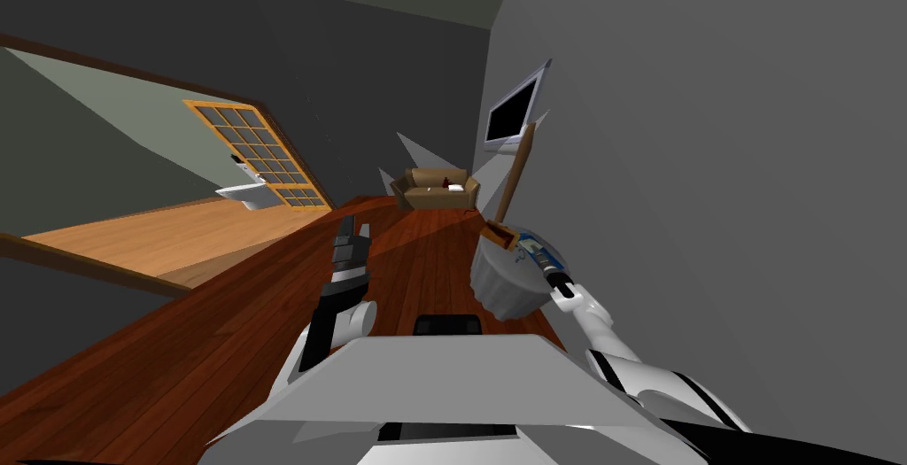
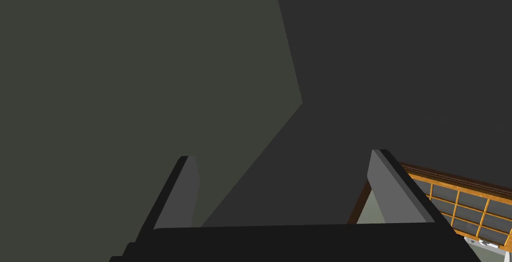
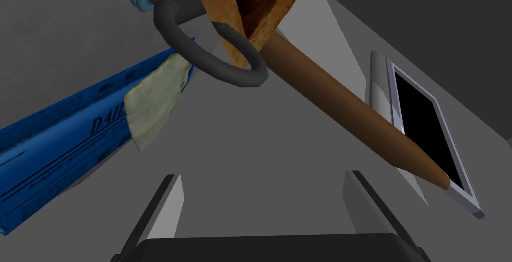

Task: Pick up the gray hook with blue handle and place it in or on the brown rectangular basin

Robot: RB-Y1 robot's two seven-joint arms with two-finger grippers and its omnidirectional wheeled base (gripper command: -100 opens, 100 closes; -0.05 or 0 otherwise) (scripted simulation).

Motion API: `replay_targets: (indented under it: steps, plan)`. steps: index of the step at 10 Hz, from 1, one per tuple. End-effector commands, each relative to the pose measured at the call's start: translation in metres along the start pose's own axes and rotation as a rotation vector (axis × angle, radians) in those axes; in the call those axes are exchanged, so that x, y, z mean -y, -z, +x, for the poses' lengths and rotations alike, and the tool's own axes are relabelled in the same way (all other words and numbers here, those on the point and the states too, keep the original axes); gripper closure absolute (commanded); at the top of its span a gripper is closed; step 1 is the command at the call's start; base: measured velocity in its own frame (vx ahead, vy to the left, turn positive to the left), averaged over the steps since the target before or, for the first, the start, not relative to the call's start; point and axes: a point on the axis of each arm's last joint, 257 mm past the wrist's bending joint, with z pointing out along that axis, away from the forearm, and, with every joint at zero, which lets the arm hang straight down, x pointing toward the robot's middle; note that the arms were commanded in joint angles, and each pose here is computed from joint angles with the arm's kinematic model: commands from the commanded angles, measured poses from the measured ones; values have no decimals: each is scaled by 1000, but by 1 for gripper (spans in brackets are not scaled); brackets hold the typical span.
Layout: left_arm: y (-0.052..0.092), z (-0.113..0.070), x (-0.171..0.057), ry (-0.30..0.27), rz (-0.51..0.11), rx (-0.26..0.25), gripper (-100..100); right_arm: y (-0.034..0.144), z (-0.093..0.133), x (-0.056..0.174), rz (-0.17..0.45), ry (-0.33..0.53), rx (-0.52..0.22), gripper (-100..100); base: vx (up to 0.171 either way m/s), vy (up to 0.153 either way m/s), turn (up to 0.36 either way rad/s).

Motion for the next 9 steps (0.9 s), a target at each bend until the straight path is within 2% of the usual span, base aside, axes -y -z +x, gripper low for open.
replay_targets:
  steps: [1,2,5,6,7,9]
  plan:
    - [0,0,0,0,0,0,0,1,1,1,-1,51,-8,-100,2,-4,-12]
    - [0,0,0,0,0,0,0,6,0,6,-9,143,-33,-100,3,-2,101]
    - [0,0,0,0,0,0,0,12,4,13,-16,304,-74,-100,5,-7,83]
    - [0,0,0,0,0,0,0,12,4,13,-17,319,-74,-100,0,0,0]
    - [0,0,0,0,0,0,0,19,6,19,-27,406,-105,-100,6,-3,109]
    - [0,0,0,0,0,0,0,26,8,26,-38,514,-141,-100,5,-10,96]
